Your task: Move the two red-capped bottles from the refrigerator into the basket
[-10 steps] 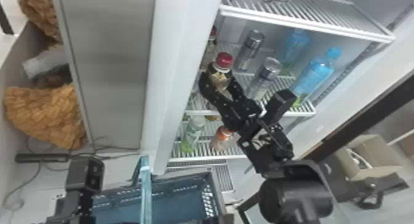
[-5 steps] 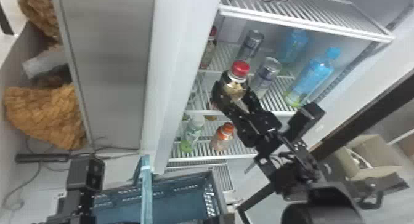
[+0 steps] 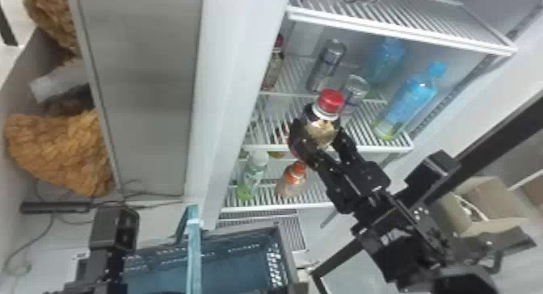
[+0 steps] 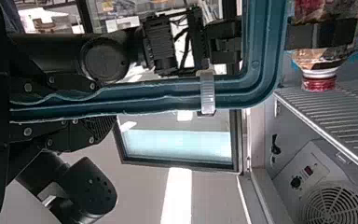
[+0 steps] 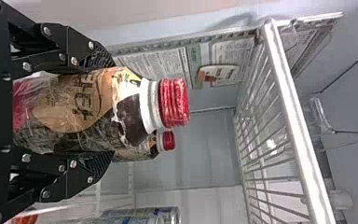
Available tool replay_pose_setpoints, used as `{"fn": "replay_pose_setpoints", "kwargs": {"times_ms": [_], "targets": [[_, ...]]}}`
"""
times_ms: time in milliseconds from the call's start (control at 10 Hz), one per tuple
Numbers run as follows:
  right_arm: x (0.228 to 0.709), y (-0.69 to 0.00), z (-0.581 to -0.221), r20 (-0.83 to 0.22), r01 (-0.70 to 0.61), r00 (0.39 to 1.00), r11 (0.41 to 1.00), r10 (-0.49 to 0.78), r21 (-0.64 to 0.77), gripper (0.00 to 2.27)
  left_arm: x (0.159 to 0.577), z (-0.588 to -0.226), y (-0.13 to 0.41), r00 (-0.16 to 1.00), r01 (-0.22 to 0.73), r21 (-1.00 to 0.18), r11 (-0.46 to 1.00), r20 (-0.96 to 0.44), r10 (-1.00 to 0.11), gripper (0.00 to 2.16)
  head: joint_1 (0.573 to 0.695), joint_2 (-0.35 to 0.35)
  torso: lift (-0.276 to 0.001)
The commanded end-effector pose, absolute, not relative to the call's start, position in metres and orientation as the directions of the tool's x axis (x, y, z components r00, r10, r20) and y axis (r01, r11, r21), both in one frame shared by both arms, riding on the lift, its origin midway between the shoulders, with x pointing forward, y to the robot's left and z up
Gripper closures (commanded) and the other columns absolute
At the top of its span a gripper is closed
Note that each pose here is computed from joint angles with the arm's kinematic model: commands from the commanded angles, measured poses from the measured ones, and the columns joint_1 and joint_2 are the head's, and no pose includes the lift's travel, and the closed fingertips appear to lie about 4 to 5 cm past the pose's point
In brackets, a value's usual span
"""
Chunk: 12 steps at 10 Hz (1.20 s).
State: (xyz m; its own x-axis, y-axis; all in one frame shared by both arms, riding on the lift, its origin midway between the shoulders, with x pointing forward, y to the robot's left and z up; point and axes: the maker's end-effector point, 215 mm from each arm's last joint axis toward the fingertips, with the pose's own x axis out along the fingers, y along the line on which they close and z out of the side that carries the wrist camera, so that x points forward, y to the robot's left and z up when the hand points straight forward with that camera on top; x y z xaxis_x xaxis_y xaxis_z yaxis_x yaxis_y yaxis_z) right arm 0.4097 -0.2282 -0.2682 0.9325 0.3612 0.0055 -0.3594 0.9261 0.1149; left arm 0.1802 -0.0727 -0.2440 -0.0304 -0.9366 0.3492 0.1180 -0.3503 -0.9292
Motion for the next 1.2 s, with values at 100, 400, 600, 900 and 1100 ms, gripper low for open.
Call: {"fn": "replay_pose_setpoints", "kwargs": {"times_ms": [100,400,600,900,1100], "targets": [[0.387,-0.212,-0.260,-0.002,-0.398,0.915,0.906,0.403,0.145,1.28,0.179,-0.244,-0.074,-0.033,0.115,-0.929,-0.352,0.350,-0.936,1.21,0.695,-0.350,0.000],[0.361,-0.187,-0.258,-0.045,-0.471,0.873,0.865,0.485,0.176,1.28,0.180,-0.244,-0.073,-0.033,0.114,-0.929,-0.353,0.352,-0.935,1.21,0.695,-0.350,0.000],[0.347,-0.173,-0.262,-0.056,-0.510,0.845,0.832,0.532,0.216,1.28,0.179,-0.244,-0.074,-0.033,0.109,-0.928,-0.356,0.354,-0.935,1.21,0.695,-0.350,0.000],[0.332,-0.142,-0.269,-0.056,-0.564,0.793,0.767,0.606,0.305,1.28,0.179,-0.245,-0.073,-0.032,0.110,-0.928,-0.355,0.354,-0.935,1.21,0.695,-0.350,0.000],[0.323,-0.118,-0.262,-0.044,-0.608,0.751,0.716,0.659,0.342,1.28,0.180,-0.244,-0.074,-0.031,0.110,-0.927,-0.358,0.356,-0.934,1.21,0.695,-0.350,0.000]]}}
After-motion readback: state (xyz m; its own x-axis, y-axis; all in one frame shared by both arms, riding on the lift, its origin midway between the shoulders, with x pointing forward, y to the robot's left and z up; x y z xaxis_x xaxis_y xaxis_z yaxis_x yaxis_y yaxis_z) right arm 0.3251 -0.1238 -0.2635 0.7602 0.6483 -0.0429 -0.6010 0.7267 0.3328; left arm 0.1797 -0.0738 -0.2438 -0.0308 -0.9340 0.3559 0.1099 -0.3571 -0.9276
